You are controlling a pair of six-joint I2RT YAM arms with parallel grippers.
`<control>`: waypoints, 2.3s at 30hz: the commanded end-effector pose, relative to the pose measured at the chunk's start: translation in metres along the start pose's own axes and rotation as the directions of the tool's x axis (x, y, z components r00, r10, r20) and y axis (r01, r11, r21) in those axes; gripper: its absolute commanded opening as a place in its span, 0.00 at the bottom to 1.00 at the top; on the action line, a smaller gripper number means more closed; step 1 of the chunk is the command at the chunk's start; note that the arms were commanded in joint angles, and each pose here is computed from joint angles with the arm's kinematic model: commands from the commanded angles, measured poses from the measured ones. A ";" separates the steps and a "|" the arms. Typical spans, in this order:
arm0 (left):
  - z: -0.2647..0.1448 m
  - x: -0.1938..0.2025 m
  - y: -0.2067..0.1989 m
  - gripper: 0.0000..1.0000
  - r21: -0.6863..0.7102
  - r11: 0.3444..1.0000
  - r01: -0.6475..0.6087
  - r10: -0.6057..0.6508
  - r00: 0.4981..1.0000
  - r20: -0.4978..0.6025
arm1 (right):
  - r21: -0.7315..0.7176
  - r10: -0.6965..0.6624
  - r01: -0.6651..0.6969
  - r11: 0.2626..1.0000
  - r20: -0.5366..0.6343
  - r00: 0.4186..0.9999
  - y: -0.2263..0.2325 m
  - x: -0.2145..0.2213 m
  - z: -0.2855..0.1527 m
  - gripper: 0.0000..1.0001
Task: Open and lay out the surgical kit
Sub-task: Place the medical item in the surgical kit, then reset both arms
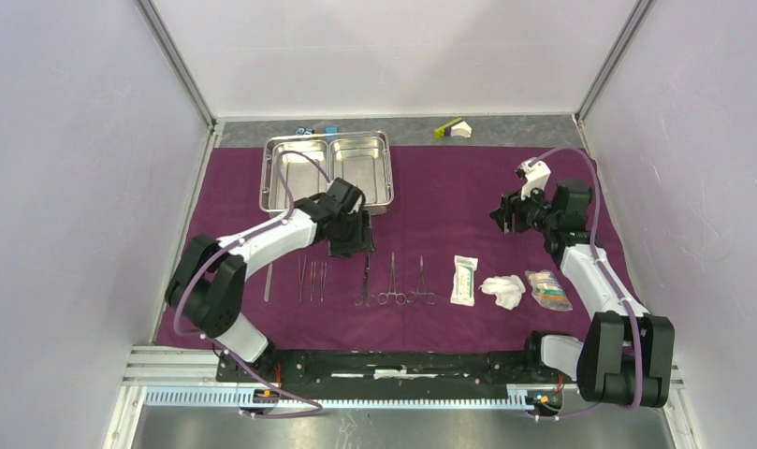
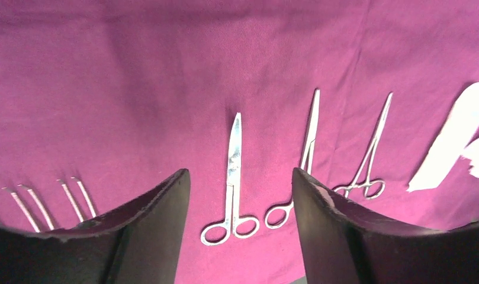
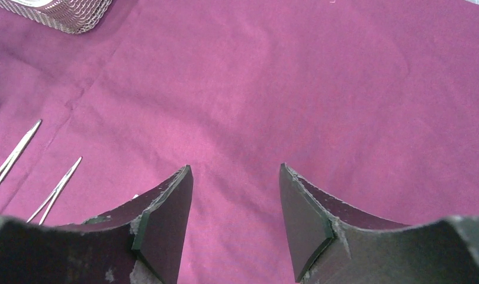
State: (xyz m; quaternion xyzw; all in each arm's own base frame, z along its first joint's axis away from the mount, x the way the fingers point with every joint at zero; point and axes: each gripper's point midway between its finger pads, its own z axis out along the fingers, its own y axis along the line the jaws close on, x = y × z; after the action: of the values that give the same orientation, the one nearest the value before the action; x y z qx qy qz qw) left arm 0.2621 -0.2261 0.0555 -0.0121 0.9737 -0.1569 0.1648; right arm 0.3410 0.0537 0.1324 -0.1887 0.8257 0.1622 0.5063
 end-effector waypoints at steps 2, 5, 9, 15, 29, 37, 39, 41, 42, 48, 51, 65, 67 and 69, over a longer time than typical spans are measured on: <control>-0.038 -0.049 -0.011 0.77 0.087 0.996 0.008 -0.022 0.985 0.169 | 0.033 -0.068 0.067 0.997 0.030 0.997 -0.008 -0.026 -0.008 0.64; -0.059 -0.075 -0.007 0.87 0.085 0.996 -0.028 0.005 0.964 0.266 | 0.058 -0.093 0.091 0.994 0.033 0.995 -0.012 -0.032 -0.012 0.70; -0.095 -0.114 0.009 0.98 0.036 0.998 -0.047 0.028 0.911 0.412 | 0.065 -0.119 0.116 0.991 0.034 0.992 -0.013 -0.040 -0.017 0.86; -0.145 -0.148 0.040 1.00 -0.024 0.998 -0.052 0.056 0.807 0.588 | 0.065 -0.157 0.153 0.986 0.055 0.986 -0.009 -0.053 -0.026 0.98; -0.246 -0.150 0.096 1.00 -0.204 0.976 -0.078 0.215 0.501 0.838 | 0.187 -0.189 0.183 0.965 0.018 0.982 -0.014 -0.056 -0.060 0.98; -0.249 -0.127 0.087 1.00 -0.223 0.947 -0.232 0.310 0.467 0.828 | 0.264 -0.190 0.158 0.952 0.103 0.976 -0.016 -0.073 -0.074 0.98; -0.247 -0.125 0.085 1.00 -0.219 0.943 -0.251 0.313 0.440 0.842 | 0.271 -0.184 0.138 0.952 0.153 0.971 -0.013 -0.078 -0.077 0.98; -0.254 -0.124 0.078 1.00 -0.216 0.933 -0.286 0.322 0.401 0.858 | 0.260 -0.205 0.150 0.954 0.198 0.959 -0.007 -0.083 -0.079 0.98; -0.258 -0.126 0.080 1.00 -0.222 0.936 -0.274 0.322 0.405 0.856 | 0.250 -0.218 0.162 0.955 0.216 0.952 -0.004 -0.086 -0.079 0.98; -0.272 -0.128 0.087 1.00 -0.258 0.938 -0.230 0.332 0.397 0.855 | 0.190 -0.290 0.240 0.952 0.309 0.906 0.015 -0.094 -0.080 0.98; -0.269 -0.120 0.093 1.00 -0.259 0.940 -0.224 0.331 0.397 0.856 | 0.213 -0.297 0.241 0.947 0.287 0.911 0.010 -0.091 -0.081 0.98; -0.258 -0.115 0.105 1.00 -0.245 0.953 -0.180 0.300 0.426 0.853 | 0.228 -0.320 0.262 0.938 0.271 0.908 0.009 -0.081 -0.081 0.98; -0.257 -0.114 0.104 1.00 -0.241 0.953 -0.183 0.298 0.428 0.853 | 0.226 -0.320 0.263 0.938 0.272 0.907 0.010 -0.081 -0.081 0.98; -0.258 -0.114 0.104 1.00 -0.238 0.954 -0.185 0.296 0.428 0.854 | 0.225 -0.319 0.262 0.938 0.270 0.909 0.010 -0.080 -0.081 0.98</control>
State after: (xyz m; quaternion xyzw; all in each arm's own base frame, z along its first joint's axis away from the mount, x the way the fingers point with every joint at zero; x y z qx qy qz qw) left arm 0.2881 -0.0424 0.2805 0.0405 0.7581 -0.0488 0.6490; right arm 0.3061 0.0388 0.2314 -0.2300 0.7265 0.0468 0.6458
